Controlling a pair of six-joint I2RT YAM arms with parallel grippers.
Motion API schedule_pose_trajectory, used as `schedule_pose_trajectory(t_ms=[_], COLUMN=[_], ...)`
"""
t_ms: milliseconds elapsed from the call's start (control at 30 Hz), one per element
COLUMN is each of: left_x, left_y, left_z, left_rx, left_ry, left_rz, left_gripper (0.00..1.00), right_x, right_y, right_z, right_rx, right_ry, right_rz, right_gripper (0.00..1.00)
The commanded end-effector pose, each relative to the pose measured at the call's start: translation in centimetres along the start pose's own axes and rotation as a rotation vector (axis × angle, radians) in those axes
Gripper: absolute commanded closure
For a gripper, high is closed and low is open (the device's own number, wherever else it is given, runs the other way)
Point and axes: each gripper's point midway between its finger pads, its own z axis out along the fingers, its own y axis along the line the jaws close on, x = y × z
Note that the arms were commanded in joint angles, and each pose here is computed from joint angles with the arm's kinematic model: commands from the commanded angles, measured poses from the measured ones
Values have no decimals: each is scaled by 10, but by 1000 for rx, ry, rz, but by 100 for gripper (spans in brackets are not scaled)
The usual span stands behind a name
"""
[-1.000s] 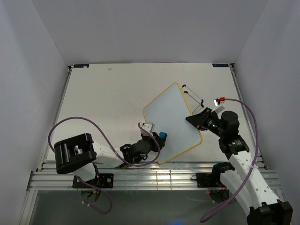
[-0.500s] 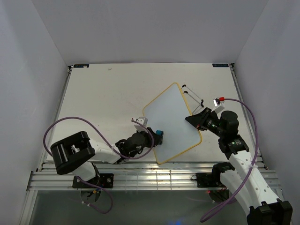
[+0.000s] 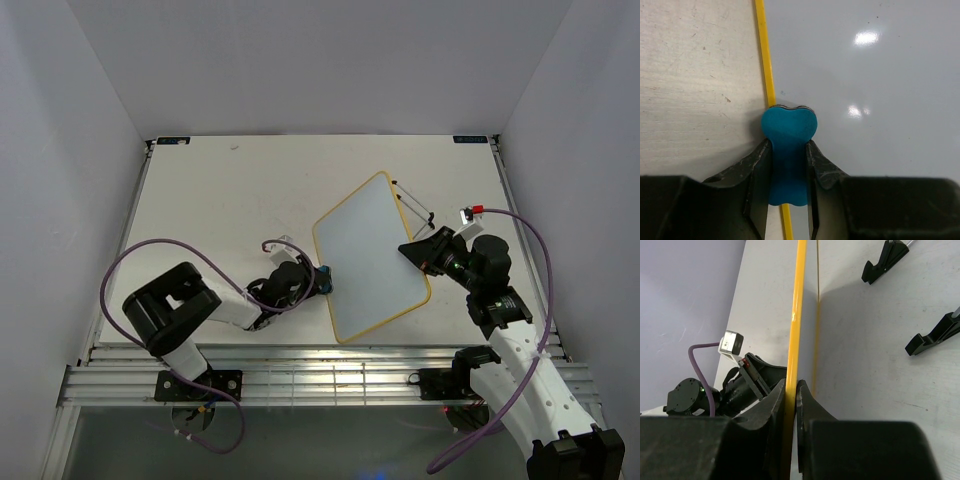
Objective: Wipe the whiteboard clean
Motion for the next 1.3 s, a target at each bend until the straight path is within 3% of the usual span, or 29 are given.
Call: schedule_pose_trajectory(t_ms=[0,267,633,800,833,1033,1200,1267], left_x=[60,88,166,120,101,15,-26,-40], left_y=[76,-76,-163,-143,-119,-57,-27,0], left_z=[-21,-60,-117,-110,-92,-66,-57,-48], left_rx=[-256,323,611,504,392,179,68,-47], left_ry=[251,146,178,58,49,-31,-86,-81], left_rz=[148,434,571,540,547,420,353,308], left_gripper=[100,100,100,100,100,100,100,100], right_x=[-9,-8,-12,-10,-8,-8,-8,-12], right_y=[92,88,89,86,84,80,70,71], right_z=[-23,-19,-19,-19,-19,-18,-13,-13], right_rx=[-371,-365,-360,-354,-346,-333,-294,-287], right_ry=[42,39,27,27,31,27,19,5], right_rz=[-68,-52,-48,-52,-51,-88,-125,-145], right_gripper=[92,92,92,92,92,92,92,92])
